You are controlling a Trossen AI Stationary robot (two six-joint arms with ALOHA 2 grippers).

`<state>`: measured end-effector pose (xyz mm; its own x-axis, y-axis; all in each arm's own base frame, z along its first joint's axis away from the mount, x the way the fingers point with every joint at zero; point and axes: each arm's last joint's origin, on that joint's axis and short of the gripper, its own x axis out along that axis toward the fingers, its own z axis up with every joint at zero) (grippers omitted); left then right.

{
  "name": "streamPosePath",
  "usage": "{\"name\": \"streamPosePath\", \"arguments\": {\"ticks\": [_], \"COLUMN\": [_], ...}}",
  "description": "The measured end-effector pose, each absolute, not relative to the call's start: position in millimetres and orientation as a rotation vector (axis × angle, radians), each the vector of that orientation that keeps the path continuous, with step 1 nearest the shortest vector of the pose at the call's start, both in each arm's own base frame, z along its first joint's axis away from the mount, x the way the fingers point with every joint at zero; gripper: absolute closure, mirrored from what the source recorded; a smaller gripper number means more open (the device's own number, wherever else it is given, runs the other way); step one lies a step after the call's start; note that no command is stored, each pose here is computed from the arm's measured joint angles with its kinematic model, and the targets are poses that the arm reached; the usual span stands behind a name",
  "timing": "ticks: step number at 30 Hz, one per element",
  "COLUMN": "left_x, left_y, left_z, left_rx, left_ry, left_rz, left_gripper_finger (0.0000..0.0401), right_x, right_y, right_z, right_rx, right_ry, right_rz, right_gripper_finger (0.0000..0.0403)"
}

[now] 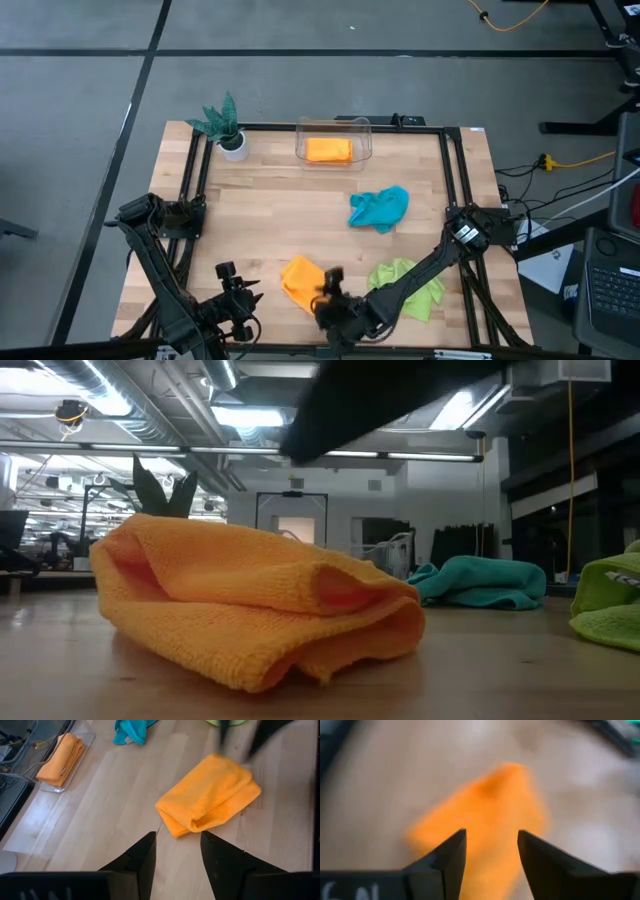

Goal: Fold microfiber towels
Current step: Fold the orange microfiber towel

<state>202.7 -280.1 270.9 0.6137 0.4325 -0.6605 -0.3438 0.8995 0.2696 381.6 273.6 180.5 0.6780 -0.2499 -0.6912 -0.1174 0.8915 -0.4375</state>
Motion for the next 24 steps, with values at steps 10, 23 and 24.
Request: {"name": "streamPosePath", "arguments": {"ticks": [10,23,24], "left_x": [203,203,203], "left_y": [-280,-280,-280], "left_z": [271,271,271], "left_rx": [0.118,0.119,0.119], "left_ry": [0.792,0.791,0.791], "left_rz": [0.448,0.448,0.448], "left_gripper_finger": [0.0254,0.0254,0.0254], "right_x": [392,402,402], "right_y": [243,248,248], "right_z": [140,144,143], "right_rx": [-0.256,-0.177,-0.168], "right_ry": [0.875,0.780,0.773], "right_rz": [-0.077,0.040,0.050], "right_gripper_finger": [0.0229,0.0231,0.0231]}}
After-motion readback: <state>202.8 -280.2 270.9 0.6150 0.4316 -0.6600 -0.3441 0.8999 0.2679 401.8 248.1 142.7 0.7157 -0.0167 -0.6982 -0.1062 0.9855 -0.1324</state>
